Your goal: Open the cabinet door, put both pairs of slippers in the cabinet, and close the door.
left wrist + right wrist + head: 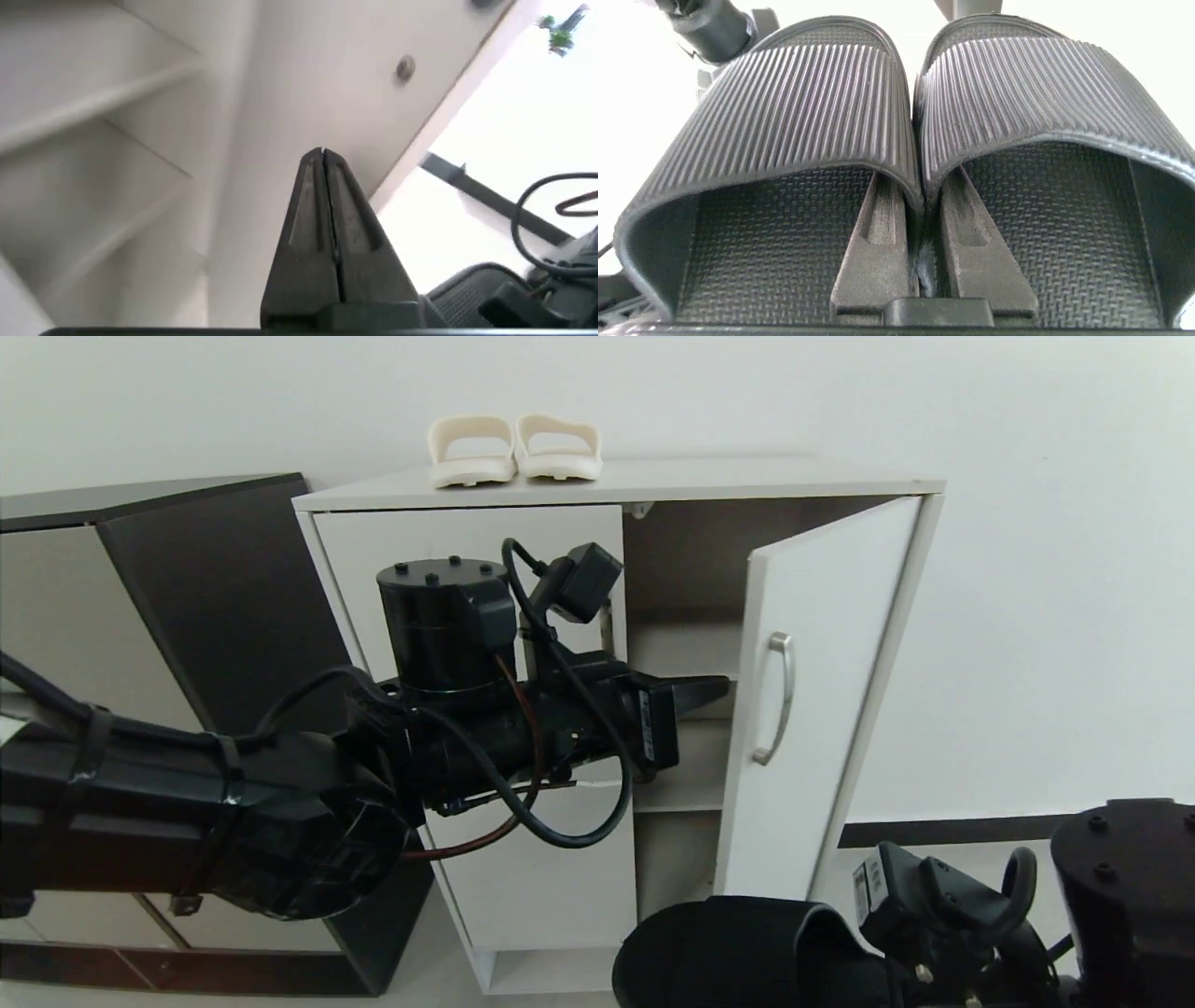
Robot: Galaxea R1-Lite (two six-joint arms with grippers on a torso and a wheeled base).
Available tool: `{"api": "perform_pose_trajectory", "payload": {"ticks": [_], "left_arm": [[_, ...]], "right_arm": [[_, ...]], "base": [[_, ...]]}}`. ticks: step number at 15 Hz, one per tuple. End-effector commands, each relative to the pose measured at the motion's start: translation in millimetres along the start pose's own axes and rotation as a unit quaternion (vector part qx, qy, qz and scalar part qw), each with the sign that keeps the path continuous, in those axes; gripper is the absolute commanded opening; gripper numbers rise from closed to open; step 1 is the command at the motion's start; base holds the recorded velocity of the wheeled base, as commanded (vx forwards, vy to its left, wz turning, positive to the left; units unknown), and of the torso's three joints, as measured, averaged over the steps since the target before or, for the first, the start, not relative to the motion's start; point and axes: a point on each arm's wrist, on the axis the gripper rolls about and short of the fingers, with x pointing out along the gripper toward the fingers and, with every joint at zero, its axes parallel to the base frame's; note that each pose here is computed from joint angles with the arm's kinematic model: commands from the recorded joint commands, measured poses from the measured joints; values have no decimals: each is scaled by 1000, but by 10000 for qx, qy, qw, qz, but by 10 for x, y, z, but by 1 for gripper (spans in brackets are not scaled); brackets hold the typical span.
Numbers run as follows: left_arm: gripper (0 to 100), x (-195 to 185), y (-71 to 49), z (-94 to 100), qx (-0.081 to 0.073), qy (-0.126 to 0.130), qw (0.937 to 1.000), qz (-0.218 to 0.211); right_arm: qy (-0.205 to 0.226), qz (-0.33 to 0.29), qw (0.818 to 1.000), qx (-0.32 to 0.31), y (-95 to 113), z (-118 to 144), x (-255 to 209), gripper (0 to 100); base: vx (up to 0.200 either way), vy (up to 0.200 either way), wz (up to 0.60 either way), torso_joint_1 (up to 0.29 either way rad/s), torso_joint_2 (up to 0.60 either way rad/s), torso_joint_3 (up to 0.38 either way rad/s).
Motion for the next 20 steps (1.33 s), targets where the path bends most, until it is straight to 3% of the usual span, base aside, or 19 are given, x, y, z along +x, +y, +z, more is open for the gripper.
{"api": "perform_pose_trajectory", "payload": {"ticks": [1,3,5,7,8,10,11,12,13,14,15,16,17,18,19,20], "left_arm": [[0,160,-182,-26,-97,28,9994,-333],[0,537,-231,-189,-288,176,9978,-571],[0,721,-222,-295,-257,47,9974,-670],[0,684,-211,-173,-207,-447,9982,-350],[0,533,-162,42,-148,-870,9960,117],[0,69,-145,478,-137,-1471,9830,1087],[0,-173,-134,656,-127,-1572,9728,1697],[0,-501,-112,827,-58,-1513,9579,2439],[0,-861,-104,952,216,-1333,9423,3062],[0,-1187,-177,1015,388,-1248,9290,3463],[0,-1425,-293,1025,402,-1266,9224,3627],[0,-1664,-429,971,393,-1268,9157,3793],[0,-2026,-605,769,412,-1203,8978,4217],[0,-2186,-669,642,466,-1122,8882,4432],[0,-2514,-785,367,579,-1039,8653,4869],[0,-2797,-847,90,626,-1003,8358,5362]], "right_arm": [[-49,151,9998,-97,94,23,-68,0],[-20,11,10000,-95,93,37,-64,0],[-7,-281,9996,-5,66,59,-15,0],[1,-674,9970,376,24,113,92,0],[93,-1108,9923,539,-20,116,226,0],[39,-1796,9803,826,-58,136,571,0],[-154,-2153,9712,1009,-112,175,734,0],[-298,-2601,9583,1144,-198,200,899,0],[-379,-2968,9461,1236,-327,242,1015,0],[-452,-3240,9364,1273,-428,284,1094,0],[-562,-3511,9255,1305,-513,339,1136,0],[-692,-3876,9094,1339,-613,395,1169,0],[-829,-4299,8884,1378,-726,451,1159,0],[-852,-4401,8830,1394,-766,458,1137,0],[-858,-4547,8748,1438,-841,448,1089,0],[-860,-4726,8645,1478,-910,430,1025,0]], "base": [[-200,0,0,2,2,2],[-200,0,0,5,2,5],[-200,0,0,7,2,0],[0,0,0,0,0,0],[0,0,0,0,0,0],[0,0,0,0,0,0],[0,0,0,0,0,0],[0,0,0,0,0,0],[0,0,0,0,0,0],[0,0,0,0,0,0],[0,0,0,0,0,0],[0,0,0,0,0,0],[0,0,0,0,0,0],[0,0,0,0,0,0],[0,0,0,0,0,0],[0,0,0,0,0,0]]}}
